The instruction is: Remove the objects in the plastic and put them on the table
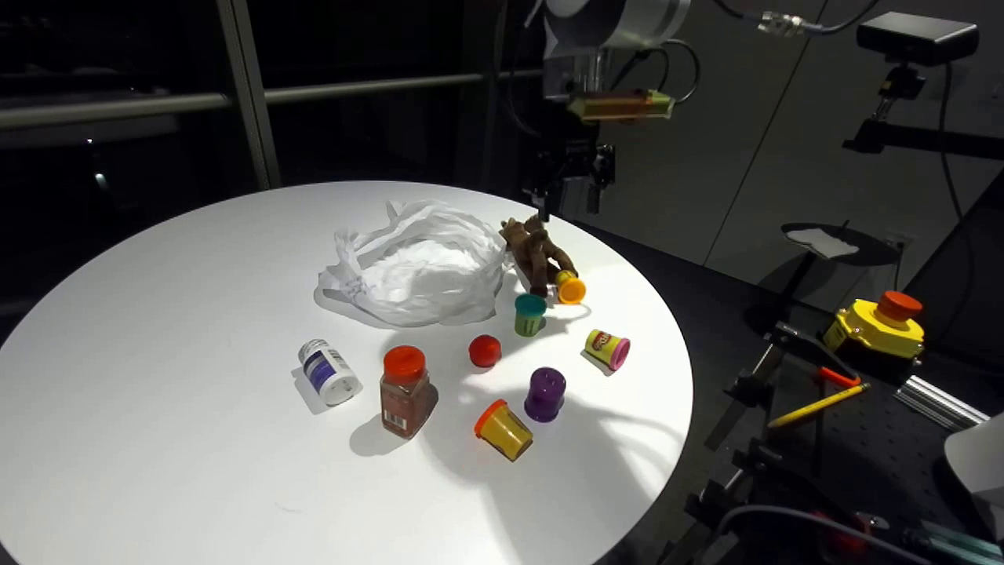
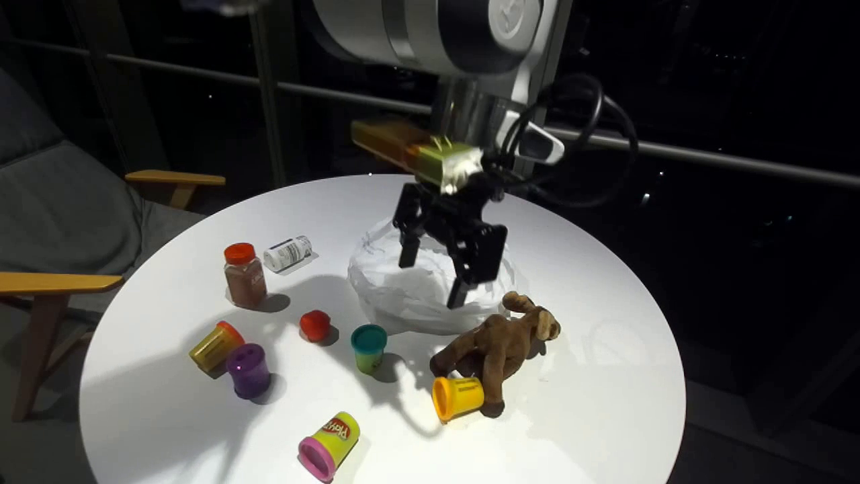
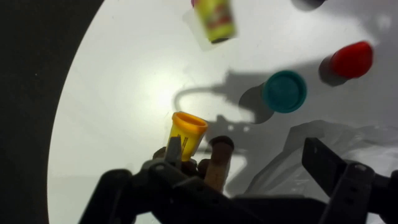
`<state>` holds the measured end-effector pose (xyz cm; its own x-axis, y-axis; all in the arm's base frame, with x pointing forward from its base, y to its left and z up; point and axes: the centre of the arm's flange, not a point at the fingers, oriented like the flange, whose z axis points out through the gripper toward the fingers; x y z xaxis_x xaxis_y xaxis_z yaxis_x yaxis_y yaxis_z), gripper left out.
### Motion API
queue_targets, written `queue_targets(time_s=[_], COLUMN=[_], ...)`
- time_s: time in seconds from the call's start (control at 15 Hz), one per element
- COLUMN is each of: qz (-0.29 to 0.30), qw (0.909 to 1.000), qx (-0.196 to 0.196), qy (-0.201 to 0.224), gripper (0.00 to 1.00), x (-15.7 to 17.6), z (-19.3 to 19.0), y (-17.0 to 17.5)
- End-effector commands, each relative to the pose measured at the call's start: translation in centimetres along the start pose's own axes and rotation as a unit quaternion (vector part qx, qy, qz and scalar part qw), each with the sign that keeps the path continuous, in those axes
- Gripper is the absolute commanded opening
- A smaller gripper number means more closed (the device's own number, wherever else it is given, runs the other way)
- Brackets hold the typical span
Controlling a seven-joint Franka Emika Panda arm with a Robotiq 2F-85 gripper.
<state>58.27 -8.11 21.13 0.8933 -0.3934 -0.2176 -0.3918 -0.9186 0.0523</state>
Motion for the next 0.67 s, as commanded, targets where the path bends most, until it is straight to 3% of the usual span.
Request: queue_targets(time_s=[0.0, 0.33, 0.4, 0.6], qz=[-0.069, -0.158, -0.131, -0.158], qw=[0.9963, 0.9862, 0.9902, 0.9867], qx=[0.020, 0.021, 0.008, 0.008], qy=[-0.048, -0.045, -0.048, -0.038], gripper=[1.00, 1.00, 1.00, 1.00], x=[-4.9, -13.8, -10.1, -13.3], z=[-8.0, -16.1, -13.2, -15.8], y=[-3.4, -9.6, -8.3, -10.2])
